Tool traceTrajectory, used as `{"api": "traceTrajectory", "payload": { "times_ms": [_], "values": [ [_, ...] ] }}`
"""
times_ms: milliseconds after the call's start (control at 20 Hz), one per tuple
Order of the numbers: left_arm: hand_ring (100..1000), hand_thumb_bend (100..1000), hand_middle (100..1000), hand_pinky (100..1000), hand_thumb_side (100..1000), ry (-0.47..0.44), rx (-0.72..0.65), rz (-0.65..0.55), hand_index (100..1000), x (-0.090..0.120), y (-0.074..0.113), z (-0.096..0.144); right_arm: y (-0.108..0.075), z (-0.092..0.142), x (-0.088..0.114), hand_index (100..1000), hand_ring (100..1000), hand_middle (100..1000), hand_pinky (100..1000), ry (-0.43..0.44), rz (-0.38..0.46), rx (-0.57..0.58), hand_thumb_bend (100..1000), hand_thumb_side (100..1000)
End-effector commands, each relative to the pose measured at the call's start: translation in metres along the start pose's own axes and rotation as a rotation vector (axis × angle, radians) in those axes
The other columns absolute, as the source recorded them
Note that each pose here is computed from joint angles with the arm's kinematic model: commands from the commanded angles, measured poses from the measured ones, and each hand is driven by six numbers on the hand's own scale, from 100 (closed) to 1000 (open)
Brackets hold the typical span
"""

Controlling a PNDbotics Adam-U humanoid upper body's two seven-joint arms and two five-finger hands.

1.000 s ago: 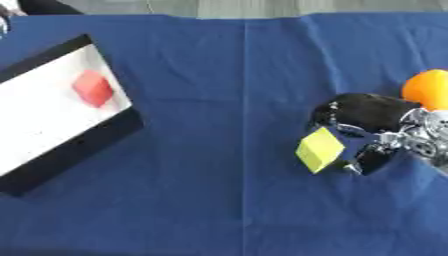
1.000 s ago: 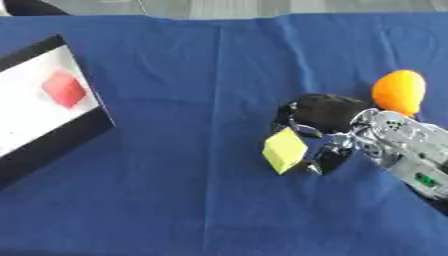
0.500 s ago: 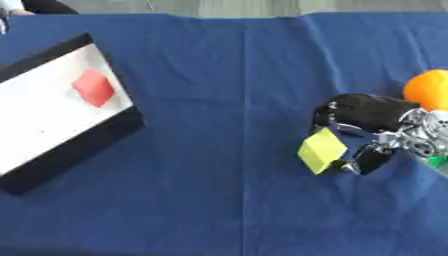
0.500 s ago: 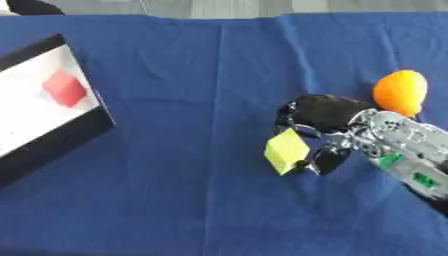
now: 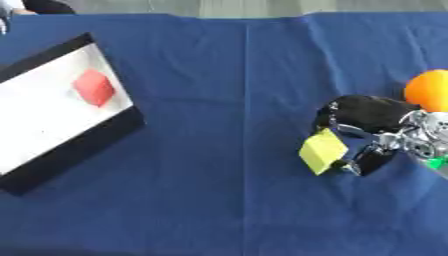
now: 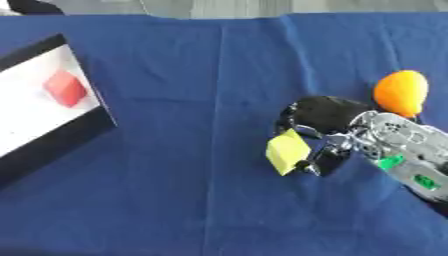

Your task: Pick up the objects with one hand, pass them to the other hand, and then place them into the box on the other side of the table.

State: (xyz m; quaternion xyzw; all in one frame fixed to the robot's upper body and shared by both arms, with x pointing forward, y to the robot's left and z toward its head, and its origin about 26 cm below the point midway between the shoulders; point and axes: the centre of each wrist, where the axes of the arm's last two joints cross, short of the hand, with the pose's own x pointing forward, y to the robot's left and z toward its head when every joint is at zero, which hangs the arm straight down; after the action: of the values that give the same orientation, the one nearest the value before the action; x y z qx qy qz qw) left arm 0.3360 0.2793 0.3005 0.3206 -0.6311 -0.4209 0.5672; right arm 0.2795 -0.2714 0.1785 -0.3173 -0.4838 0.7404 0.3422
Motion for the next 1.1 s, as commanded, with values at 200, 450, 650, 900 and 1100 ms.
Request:
{"api": "traceTrajectory", "payload": {
  "times_ms": [200,450,650,900,1100],
  "values": [
    [756,100,707,855,551,0.001,0.03,-0.019,782,0.0,0.011,0.004,-0.024,0.012,-0.016,567,689,548,871,0.024,0.002,-0.122,276,100],
    [753,100,702,856,529,-0.008,0.042,-0.014,780,0.002,0.013,0.004,-0.032,0.014,-0.019,572,668,546,823,0.007,-0.17,-0.242,259,100],
    [751,100,700,855,506,-0.025,0.055,-0.008,779,0.006,0.016,0.005,-0.033,0.012,-0.018,577,645,544,769,0.025,-0.388,-0.32,230,100],
    [750,100,695,855,490,-0.055,0.061,-0.005,776,0.013,0.019,0.006,-0.031,0.006,-0.01,575,622,537,712,0.051,-0.679,-0.408,196,100],
    [749,100,694,853,474,-0.085,0.058,-0.008,776,0.021,0.019,0.006,-0.029,0.001,-0.003,574,613,533,689,0.089,-0.798,-0.48,192,100]
  ]
}}
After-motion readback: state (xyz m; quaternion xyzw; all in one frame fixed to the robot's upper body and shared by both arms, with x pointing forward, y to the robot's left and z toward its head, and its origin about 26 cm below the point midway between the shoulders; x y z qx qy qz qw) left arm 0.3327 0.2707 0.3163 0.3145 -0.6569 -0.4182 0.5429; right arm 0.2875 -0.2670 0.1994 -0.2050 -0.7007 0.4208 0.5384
